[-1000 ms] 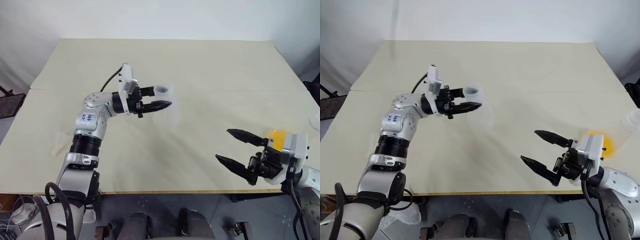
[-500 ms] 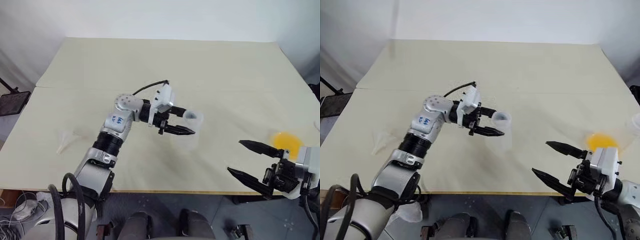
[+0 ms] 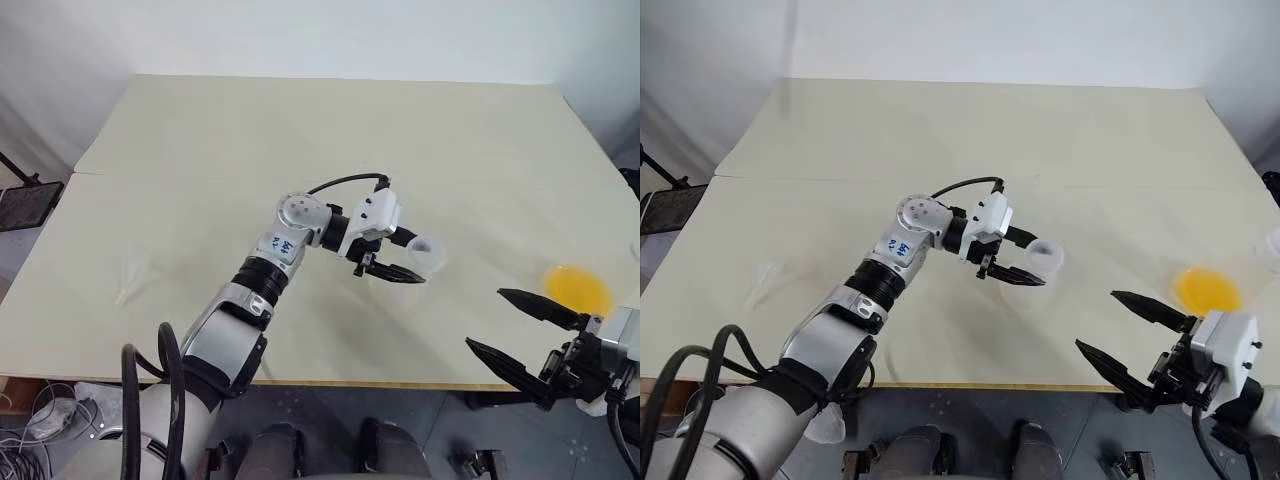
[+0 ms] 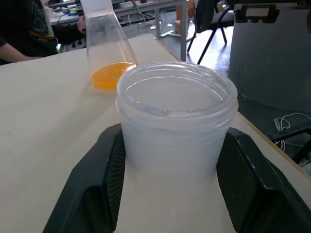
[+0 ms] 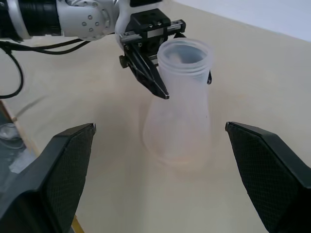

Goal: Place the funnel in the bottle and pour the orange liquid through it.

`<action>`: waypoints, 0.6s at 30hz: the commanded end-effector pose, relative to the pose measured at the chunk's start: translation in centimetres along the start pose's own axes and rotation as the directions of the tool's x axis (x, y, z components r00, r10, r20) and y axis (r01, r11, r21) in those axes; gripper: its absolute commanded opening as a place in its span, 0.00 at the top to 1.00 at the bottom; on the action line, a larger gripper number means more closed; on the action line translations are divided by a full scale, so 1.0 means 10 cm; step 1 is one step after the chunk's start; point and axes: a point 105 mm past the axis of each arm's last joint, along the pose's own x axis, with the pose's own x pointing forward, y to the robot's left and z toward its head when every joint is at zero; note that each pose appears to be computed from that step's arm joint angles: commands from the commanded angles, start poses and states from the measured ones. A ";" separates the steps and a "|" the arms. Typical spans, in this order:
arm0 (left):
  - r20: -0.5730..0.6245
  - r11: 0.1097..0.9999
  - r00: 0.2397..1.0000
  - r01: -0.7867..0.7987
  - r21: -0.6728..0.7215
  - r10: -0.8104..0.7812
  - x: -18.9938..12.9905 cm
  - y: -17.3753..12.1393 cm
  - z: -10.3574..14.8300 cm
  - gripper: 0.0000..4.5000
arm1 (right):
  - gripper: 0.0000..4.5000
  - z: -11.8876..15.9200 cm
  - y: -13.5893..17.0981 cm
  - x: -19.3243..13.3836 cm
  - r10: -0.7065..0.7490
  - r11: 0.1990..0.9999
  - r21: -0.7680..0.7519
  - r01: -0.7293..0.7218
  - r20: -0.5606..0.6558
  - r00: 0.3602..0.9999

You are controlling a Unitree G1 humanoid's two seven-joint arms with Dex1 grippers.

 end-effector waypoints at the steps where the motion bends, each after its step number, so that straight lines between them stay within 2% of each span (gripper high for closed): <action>1: 0.017 0.999 1.000 -0.008 0.031 0.007 0.05 0.07 0.10 0.49 | 0.00 0.10 0.02 -0.02 -0.033 0.998 -0.052 0.034 0.023 0.999; 6: 0.022 1.000 1.000 -0.009 0.003 0.009 0.08 0.08 0.08 0.12 | 0.00 0.10 0.04 -0.04 -0.059 0.997 -0.050 0.061 0.024 0.998; 8: 0.027 1.000 1.000 -0.008 -0.010 0.008 0.10 0.09 0.07 0.01 | 0.00 0.10 0.04 -0.04 -0.068 0.996 -0.051 0.069 0.026 0.997; 18: 0.043 0.998 0.999 -0.017 -0.057 0.019 0.08 0.10 0.06 0.01 | 0.00 0.10 0.01 -0.03 -0.088 0.994 -0.059 0.090 0.033 0.996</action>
